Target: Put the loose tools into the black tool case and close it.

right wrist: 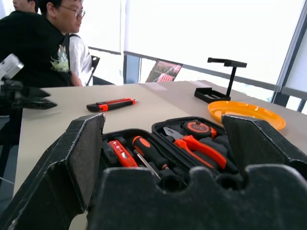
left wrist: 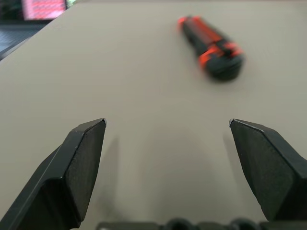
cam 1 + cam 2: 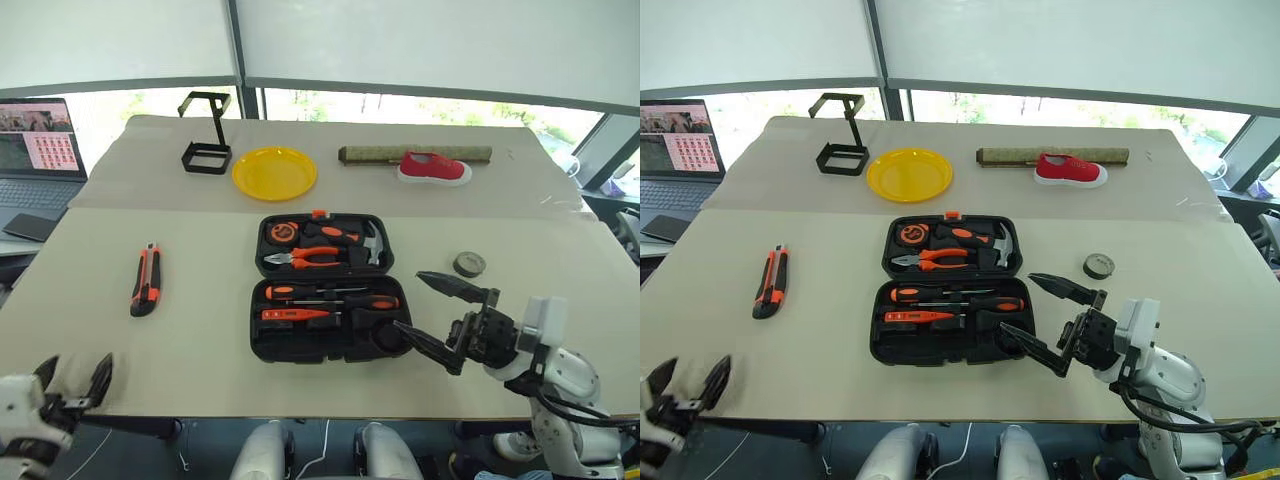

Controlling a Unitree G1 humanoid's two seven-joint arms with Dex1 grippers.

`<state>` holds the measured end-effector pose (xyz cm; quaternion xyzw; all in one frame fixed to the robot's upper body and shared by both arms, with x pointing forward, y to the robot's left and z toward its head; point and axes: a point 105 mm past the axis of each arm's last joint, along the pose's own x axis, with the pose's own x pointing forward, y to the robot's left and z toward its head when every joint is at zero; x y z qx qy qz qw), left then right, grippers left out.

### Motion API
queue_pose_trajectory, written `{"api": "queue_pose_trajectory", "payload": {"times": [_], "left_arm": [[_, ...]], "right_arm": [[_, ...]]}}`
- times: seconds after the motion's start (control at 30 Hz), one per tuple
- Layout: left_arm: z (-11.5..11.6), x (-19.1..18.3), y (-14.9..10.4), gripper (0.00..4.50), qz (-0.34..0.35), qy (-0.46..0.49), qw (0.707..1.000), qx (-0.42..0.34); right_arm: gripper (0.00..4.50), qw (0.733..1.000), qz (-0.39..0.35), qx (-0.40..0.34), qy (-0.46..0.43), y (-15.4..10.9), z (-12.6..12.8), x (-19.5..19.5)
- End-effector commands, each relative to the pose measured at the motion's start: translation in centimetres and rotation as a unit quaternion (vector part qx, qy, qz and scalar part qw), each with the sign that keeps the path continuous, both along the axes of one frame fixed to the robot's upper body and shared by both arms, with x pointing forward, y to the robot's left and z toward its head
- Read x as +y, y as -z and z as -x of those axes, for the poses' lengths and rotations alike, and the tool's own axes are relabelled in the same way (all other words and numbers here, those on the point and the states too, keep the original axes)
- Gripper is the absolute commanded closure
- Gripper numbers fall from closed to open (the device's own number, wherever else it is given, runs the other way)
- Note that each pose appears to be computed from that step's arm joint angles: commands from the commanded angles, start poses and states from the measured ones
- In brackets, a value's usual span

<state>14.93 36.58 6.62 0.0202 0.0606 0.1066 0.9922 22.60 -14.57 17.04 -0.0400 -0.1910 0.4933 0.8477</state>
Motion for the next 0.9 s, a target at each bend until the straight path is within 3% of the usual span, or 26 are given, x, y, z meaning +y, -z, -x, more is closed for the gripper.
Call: {"api": "queue_pose_trajectory", "payload": {"times": [0.03,0.27,0.4,0.67,0.73,0.83,0.9], "left_arm": [[-1.8,-0.7,-2.4,0.07,0.01,0.012,0.999,-0.041],[-9.4,-2.3,-6.3,0.07,0.017,-0.002,0.999,-0.036],[-13.5,-4.4,-5.6,0.07,0.046,-0.005,0.998,0.033],[-15.7,-5.1,-3.1,0.07,0.093,-0.034,0.987,0.127],[-15.8,-4.7,-2.7,0.07,0.074,-0.05,0.986,0.143],[-16.0,-4.9,-2.4,0.78,0.078,-0.049,0.985,0.145],[-16.1,-5.2,-2.1,1.58,0.08,-0.043,0.985,0.147]], "right_arm": [[0.0,0.998,-0.005,-0.062,-0.009,-1.8,0.3,0.3],[0.0,0.997,0.003,-0.058,-0.042,-1.4,0.6,1.5],[0.0,0.998,0.013,-0.045,-0.052,-0.6,0.6,1.8],[0.0,0.997,0.016,-0.043,-0.056,-0.3,0.3,2.0],[0.0,0.998,0.015,-0.041,-0.055,-0.2,0.3,2.0],[0.0,0.998,0.015,-0.039,-0.051,0.1,0.4,1.9],[0.0,0.998,0.014,-0.038,-0.048,0.2,0.4,1.8]]}}
